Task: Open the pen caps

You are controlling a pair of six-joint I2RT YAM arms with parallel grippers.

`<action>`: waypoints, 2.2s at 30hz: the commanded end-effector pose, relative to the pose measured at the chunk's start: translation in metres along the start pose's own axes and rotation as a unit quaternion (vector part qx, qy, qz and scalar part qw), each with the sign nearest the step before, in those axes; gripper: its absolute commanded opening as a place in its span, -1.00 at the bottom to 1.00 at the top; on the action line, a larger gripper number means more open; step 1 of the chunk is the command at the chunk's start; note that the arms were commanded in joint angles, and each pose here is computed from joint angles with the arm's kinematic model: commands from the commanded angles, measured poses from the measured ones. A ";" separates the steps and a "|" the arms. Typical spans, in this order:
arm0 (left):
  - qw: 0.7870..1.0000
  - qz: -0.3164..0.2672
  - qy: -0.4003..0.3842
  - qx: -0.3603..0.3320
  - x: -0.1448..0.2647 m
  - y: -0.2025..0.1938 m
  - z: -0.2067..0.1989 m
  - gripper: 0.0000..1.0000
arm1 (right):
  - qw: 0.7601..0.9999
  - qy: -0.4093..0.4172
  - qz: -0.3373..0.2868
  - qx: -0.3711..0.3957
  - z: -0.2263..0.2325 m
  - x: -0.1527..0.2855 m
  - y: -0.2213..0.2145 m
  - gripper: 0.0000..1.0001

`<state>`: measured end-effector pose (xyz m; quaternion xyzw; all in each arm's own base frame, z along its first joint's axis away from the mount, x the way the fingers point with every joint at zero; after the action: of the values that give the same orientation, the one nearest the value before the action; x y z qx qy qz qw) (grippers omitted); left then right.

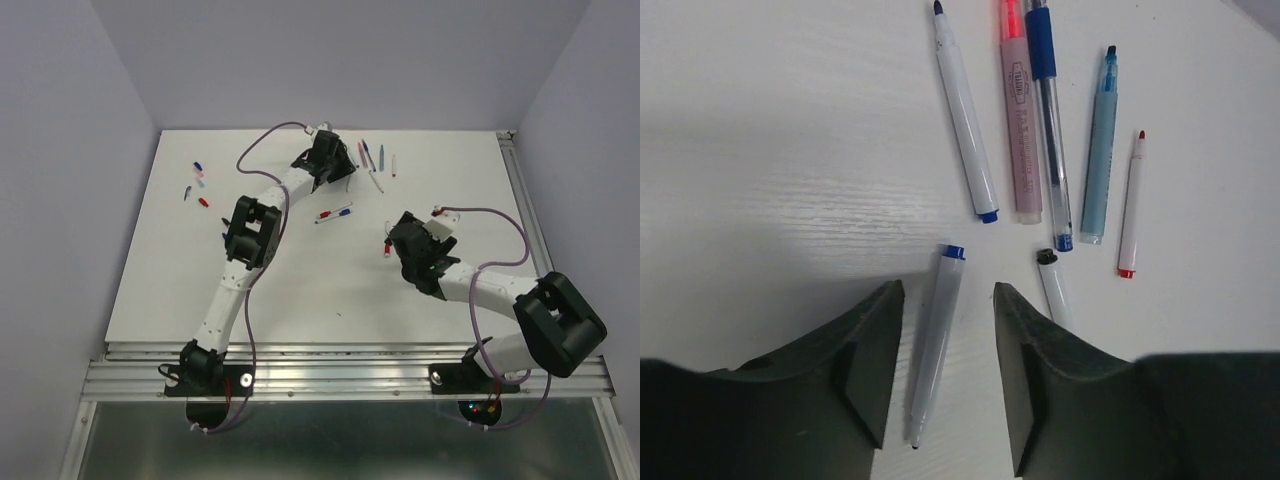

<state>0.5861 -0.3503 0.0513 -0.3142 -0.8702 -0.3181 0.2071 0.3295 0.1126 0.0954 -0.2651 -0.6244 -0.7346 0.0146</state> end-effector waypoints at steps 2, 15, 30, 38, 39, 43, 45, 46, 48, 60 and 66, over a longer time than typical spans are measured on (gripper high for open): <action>0.998 -0.011 -0.057 -0.006 0.025 0.017 -0.049 0.21 | 1.000 0.003 -0.002 -0.009 0.004 -0.006 0.001 1.00; 0.992 -0.015 -0.099 -0.073 0.147 0.033 -0.095 0.98 | 0.997 0.019 0.068 -0.026 0.030 -0.027 0.022 1.00; 0.994 -0.079 -0.031 -0.065 0.303 -0.026 0.055 0.98 | 0.983 -0.066 0.166 0.034 0.025 -0.079 0.014 0.81; 0.989 -0.130 -0.045 -0.050 0.344 -0.020 0.065 0.98 | 0.974 -0.095 0.199 0.045 0.020 -0.111 0.004 0.29; 0.989 -0.131 -0.043 -0.051 0.345 -0.020 0.066 0.98 | 0.973 -0.101 0.203 0.048 0.018 -0.113 0.002 0.23; 0.987 -0.149 -0.041 -0.042 0.354 -0.015 0.068 0.98 | 0.966 -0.121 0.222 0.051 0.011 -0.112 -0.014 -0.09; 0.986 -0.156 -0.036 -0.041 0.355 -0.012 0.069 0.98 | 0.963 -0.129 0.230 0.047 0.007 -0.108 -0.020 -0.10; 0.986 -0.157 -0.033 -0.040 0.356 -0.012 0.071 0.98 | 0.963 -0.131 0.231 0.044 0.004 -0.108 -0.023 -0.16; 0.986 -0.160 -0.032 -0.039 0.358 -0.011 0.073 0.98 | 0.963 -0.126 0.236 0.041 0.002 -0.104 -0.030 -0.29; 0.986 -0.157 -0.037 -0.040 0.360 -0.012 0.073 0.98 | 0.961 -0.094 0.246 0.088 -0.025 -0.079 -0.053 -0.93; 0.986 -0.081 -0.124 -0.076 0.362 -0.039 0.045 0.98 | 0.982 -0.029 0.169 0.078 -0.021 -0.056 -0.002 -0.99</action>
<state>0.3035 -0.1712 0.1907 -0.2325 -0.8939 -0.3666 0.1116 0.3737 0.0757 0.0368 -0.4421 -0.6032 -0.6491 0.1392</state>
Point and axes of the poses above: each gripper's point midway between its finger pads, its own x axis back along the fingers, its own z axis along the line the jaws close on, y = z × x, the point moved 1 cm from there along x, back along the fingers, and after that the axes turned 13 degrees about x, right-handed, at the moved point
